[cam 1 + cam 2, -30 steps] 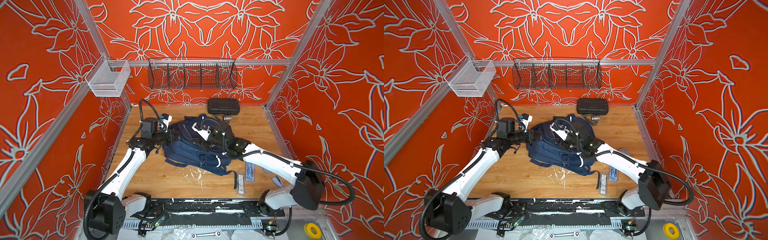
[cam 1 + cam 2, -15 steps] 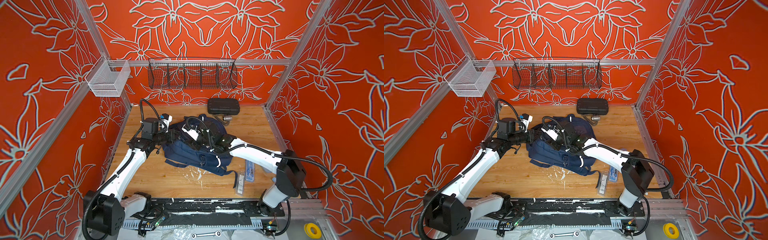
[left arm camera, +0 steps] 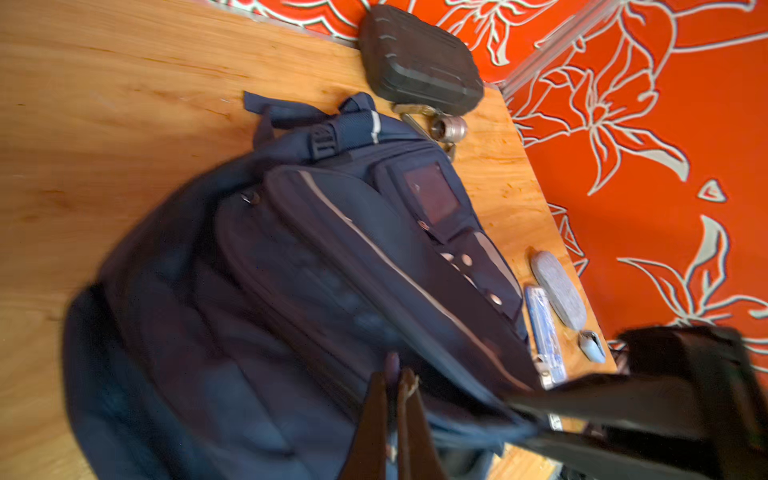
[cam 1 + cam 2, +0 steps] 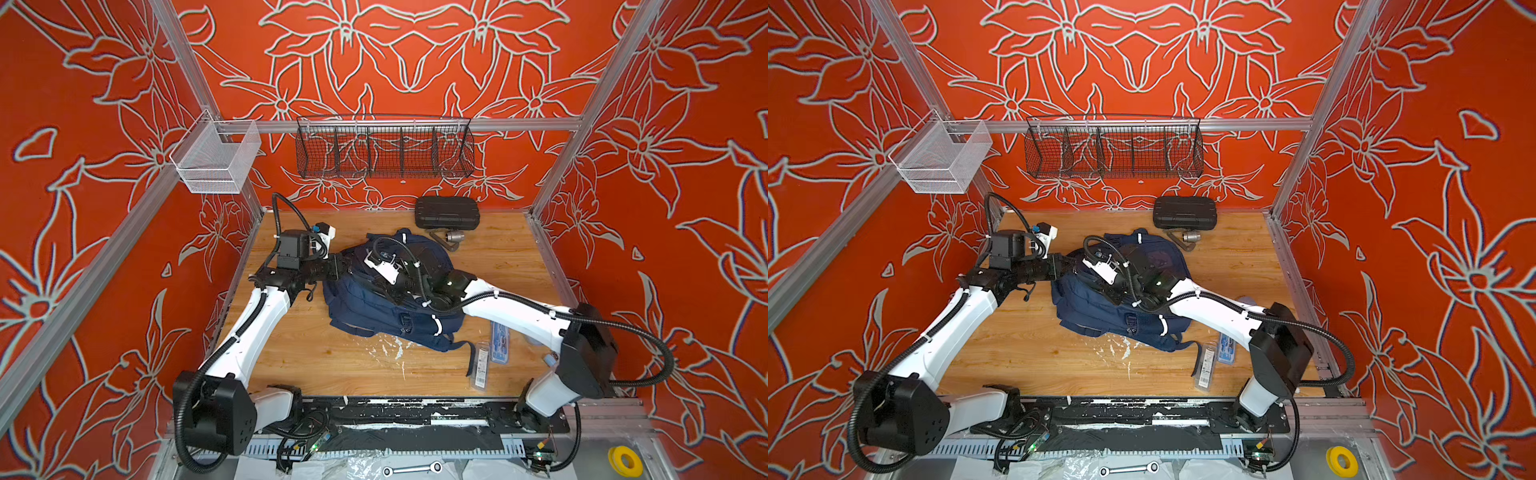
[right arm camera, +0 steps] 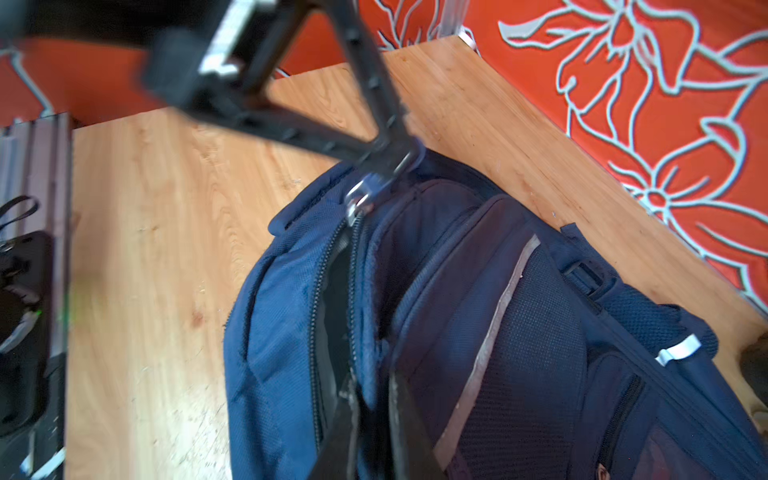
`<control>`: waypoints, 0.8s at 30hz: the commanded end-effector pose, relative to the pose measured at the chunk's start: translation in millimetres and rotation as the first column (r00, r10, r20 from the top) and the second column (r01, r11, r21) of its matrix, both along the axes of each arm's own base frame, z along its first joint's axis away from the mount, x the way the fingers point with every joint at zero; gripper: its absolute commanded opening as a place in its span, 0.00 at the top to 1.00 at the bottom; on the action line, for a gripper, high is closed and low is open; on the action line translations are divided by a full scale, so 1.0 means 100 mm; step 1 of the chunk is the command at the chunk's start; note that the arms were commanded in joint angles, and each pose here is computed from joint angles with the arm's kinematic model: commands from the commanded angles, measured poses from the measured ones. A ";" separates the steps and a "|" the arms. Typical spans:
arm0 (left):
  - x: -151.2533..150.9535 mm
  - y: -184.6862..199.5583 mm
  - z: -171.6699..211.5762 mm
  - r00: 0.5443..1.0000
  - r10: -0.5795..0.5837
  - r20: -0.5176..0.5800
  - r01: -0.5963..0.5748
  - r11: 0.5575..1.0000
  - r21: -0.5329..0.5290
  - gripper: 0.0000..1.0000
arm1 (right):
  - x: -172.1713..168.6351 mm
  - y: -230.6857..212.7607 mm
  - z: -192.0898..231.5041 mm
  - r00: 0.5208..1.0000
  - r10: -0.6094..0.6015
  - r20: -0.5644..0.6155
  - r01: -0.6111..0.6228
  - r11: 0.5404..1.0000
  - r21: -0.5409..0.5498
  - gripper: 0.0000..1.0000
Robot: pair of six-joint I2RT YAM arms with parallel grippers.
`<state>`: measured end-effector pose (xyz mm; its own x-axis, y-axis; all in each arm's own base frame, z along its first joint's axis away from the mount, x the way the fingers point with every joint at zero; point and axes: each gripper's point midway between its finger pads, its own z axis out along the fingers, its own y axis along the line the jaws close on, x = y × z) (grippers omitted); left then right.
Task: Pack the student bag
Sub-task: 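Grasp the main zipper pull with the right gripper while the left holds the bag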
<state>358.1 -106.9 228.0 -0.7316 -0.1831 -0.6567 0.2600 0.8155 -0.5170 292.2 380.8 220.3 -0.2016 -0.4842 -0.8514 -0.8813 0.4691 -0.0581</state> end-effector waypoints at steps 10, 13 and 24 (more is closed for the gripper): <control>0.78 0.44 -0.21 0.999 -0.016 0.031 0.017 1.000 -0.026 1.00 | -0.96 -0.18 -0.05 0.921 0.390 0.028 -0.391 0.915 0.097 1.00; 0.83 0.33 -0.20 0.996 -0.085 0.019 0.086 0.992 -0.093 1.00 | -1.01 -0.25 -0.28 0.926 0.376 -0.046 -0.374 0.926 0.048 1.00; 0.37 -0.02 -0.15 0.991 -0.127 0.034 0.130 0.984 -0.119 1.00 | -0.30 -0.07 -0.08 0.993 -0.043 -0.114 0.055 0.993 0.105 0.47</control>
<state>396.1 -101.5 182.9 -0.8064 -0.1735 -0.5653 0.2935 0.7125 -0.6373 240.6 364.0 192.7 -0.2288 -0.4617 -0.8570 -0.9181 0.3951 0.0322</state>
